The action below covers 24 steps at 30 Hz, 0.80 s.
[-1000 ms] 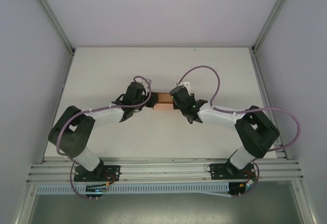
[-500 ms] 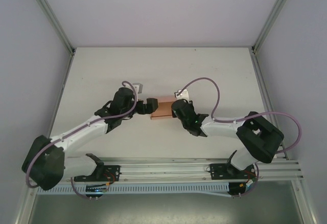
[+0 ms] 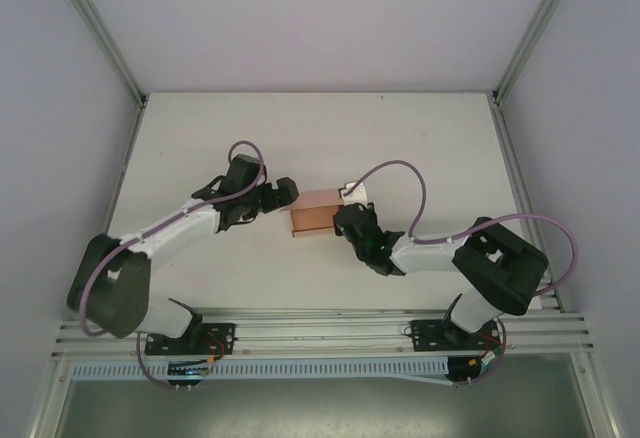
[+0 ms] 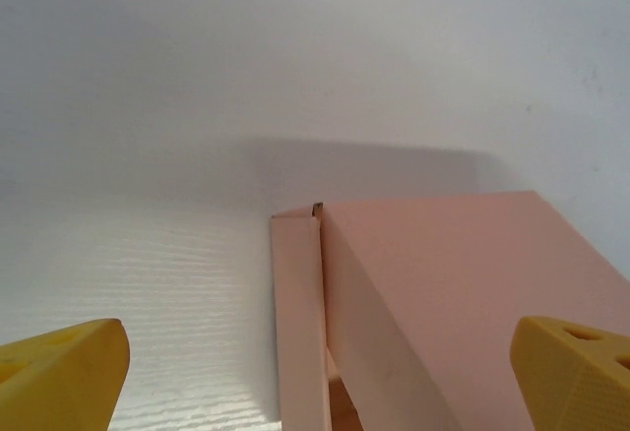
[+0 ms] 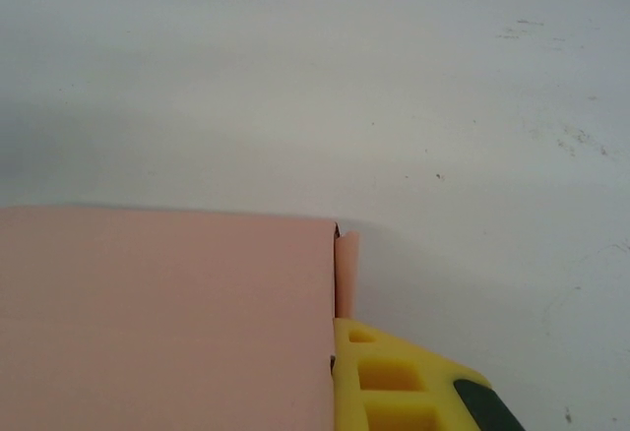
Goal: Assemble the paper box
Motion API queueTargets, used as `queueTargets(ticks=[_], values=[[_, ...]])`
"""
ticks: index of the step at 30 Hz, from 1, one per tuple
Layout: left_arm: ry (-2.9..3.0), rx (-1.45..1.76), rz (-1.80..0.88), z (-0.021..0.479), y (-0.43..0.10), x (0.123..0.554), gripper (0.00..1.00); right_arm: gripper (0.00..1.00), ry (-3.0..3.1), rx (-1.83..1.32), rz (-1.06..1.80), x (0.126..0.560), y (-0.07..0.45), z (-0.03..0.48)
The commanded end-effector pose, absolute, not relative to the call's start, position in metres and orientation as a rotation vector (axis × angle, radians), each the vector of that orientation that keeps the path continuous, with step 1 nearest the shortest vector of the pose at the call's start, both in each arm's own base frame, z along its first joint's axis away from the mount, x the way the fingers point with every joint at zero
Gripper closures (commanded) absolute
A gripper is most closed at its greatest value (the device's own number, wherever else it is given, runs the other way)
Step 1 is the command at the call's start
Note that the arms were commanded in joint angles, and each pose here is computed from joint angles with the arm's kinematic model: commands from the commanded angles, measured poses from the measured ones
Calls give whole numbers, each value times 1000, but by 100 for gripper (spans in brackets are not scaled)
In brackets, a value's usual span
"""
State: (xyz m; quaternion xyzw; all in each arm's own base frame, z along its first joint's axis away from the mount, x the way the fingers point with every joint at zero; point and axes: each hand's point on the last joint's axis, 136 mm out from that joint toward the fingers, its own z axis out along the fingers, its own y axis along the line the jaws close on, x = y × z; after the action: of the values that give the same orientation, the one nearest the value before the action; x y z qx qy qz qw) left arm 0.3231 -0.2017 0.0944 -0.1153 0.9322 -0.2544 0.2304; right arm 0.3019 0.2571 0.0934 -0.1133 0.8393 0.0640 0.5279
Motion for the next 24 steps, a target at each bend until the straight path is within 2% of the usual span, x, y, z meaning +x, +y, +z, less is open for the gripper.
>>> queueTargets(ticks=[1,3,7,10,13,14,15,19,24], values=[[2582,-308,-810,89,-221,329,3,100,2034,-281,77,295,248,75],[2606,-306,-817,77,-223,328,8,99,2038,-286,70,292,247,74],[2625,-319,-845,60,-225,324,16,75,2042,-293,93,284,250,76],[2641,-330,-840,49,-224,321,23,53,2042,-308,113,272,251,83],[2652,-299,-858,43,-227,318,27,30,2082,-265,72,262,237,91],[2651,-299,-869,42,-228,318,27,20,2091,-264,62,259,233,94],[2649,-291,-873,40,-228,317,28,2,2096,-266,58,254,229,97],[2664,-297,-842,32,-225,317,35,1,2113,-228,144,236,214,107],[2686,-295,-847,21,-227,316,56,1,2101,-125,210,236,190,133]])
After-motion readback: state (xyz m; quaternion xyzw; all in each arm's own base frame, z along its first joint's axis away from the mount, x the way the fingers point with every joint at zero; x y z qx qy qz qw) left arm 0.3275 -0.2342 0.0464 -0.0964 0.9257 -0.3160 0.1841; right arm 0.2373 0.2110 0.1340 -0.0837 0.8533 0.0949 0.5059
